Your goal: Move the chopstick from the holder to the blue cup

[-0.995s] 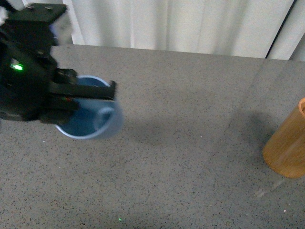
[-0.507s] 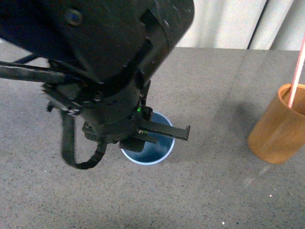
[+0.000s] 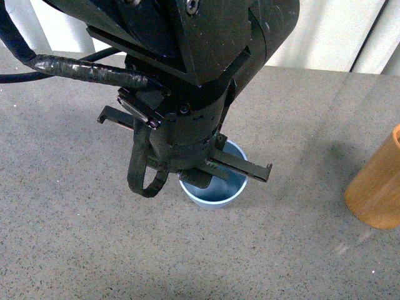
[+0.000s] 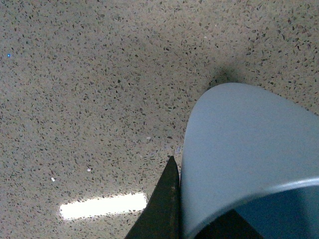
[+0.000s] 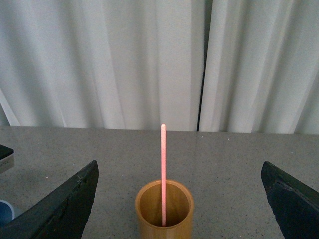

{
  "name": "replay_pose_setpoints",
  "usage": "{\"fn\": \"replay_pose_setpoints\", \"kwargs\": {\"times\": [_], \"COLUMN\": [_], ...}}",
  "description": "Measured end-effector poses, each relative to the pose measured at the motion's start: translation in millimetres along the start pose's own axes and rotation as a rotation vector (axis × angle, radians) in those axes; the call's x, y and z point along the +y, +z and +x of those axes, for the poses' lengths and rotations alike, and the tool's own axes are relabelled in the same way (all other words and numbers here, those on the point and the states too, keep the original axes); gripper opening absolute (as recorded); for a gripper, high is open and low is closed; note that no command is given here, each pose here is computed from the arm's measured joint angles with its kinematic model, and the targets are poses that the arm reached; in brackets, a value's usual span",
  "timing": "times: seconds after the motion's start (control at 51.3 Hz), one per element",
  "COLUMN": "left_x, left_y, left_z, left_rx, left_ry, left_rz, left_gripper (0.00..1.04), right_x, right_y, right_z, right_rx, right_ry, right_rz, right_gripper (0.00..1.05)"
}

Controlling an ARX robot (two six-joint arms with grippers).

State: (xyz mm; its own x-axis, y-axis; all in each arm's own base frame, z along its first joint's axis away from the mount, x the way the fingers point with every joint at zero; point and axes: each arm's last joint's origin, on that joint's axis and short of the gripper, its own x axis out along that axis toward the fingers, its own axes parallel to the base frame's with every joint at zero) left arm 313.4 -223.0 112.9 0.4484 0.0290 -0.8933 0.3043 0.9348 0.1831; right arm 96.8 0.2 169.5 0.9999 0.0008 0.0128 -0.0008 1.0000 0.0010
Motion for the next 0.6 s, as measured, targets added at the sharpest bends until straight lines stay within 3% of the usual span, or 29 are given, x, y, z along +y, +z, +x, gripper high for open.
{"fn": "replay_pose_setpoints", "kwargs": {"times": [0.059, 0.234, 0.312, 0.605], "left_x": [2.5, 15.7, 20.7, 54.5], "left_y": [0.9, 0.6, 2.4, 13.7], "left_z": [0.8, 6.9, 5.7, -23.8], "left_rx": [-0.003, 0.015, 0.011, -0.059], "left_ry": [0.002, 0.014, 0.012, -0.019], "left_rz": [-0.007, -0.019, -0.032, -0.120], "left_gripper": [0.05, 0.39, 0.48, 1.00], "right_x": [0.0, 0.0, 0.0, 0.0], "right_y": [0.0, 0.0, 0.0, 0.0], "right_z": [0.0, 0.0, 0.0, 0.0], "right_rx": [0.000, 0.000, 0.000, 0.000], "right_ry": [0.000, 0.000, 0.000, 0.000], "right_rz": [0.000, 0.000, 0.000, 0.000], "right_gripper": [0.95, 0.95, 0.95, 0.95]}}
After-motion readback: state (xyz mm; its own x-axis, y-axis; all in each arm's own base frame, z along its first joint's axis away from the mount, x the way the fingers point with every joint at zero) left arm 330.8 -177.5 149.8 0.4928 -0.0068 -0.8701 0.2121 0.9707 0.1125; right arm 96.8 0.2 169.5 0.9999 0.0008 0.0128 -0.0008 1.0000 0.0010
